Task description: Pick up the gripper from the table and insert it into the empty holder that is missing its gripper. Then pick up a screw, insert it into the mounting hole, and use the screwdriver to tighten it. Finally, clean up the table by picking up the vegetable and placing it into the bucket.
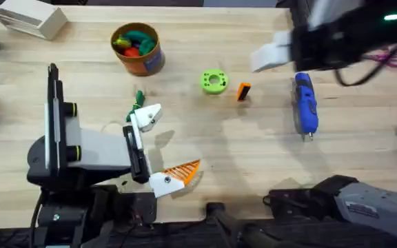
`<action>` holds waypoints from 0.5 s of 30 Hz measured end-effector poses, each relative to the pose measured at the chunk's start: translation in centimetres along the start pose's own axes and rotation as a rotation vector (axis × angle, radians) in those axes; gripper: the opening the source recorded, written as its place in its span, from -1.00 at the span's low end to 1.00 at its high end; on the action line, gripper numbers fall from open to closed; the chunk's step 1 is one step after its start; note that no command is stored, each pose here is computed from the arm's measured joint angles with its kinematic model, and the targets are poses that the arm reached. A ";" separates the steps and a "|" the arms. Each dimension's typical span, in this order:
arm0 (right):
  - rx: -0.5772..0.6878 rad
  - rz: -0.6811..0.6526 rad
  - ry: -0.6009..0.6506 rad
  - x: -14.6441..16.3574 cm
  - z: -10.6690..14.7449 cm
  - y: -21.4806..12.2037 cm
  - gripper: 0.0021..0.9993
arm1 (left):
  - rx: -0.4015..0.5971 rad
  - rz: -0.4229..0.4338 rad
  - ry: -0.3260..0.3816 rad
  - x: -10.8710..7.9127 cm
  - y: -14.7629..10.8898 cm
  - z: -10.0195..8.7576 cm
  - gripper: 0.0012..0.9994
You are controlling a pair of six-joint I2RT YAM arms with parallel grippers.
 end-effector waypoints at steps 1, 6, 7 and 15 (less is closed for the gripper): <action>0.020 -0.004 -0.021 0.7 0.2 0.6 0.98 | 0.000 0.000 0.000 0.0 0.0 0.0 0.97; 0.151 0.045 0.079 2.5 0.9 4.4 0.90 | 0.000 0.000 0.000 0.0 0.0 0.0 0.97; 0.164 0.058 0.104 2.5 0.9 4.7 0.90 | 0.000 0.000 0.000 0.0 0.0 0.0 0.97; 0.253 0.165 0.260 3.8 -1.5 7.1 0.90 | 0.000 -0.001 0.000 0.0 0.0 0.0 0.97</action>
Point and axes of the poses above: each hand's point on the last joint's axis, 136 mm out from that joint toward the fingers, its own y axis out along the fingers, its own x axis along the line the jaws close on, z = x × y, the point moved 6 cm from there along -y, back along the fingers, and after that the axes turned 10 degrees about y, right-handed, at the moved point
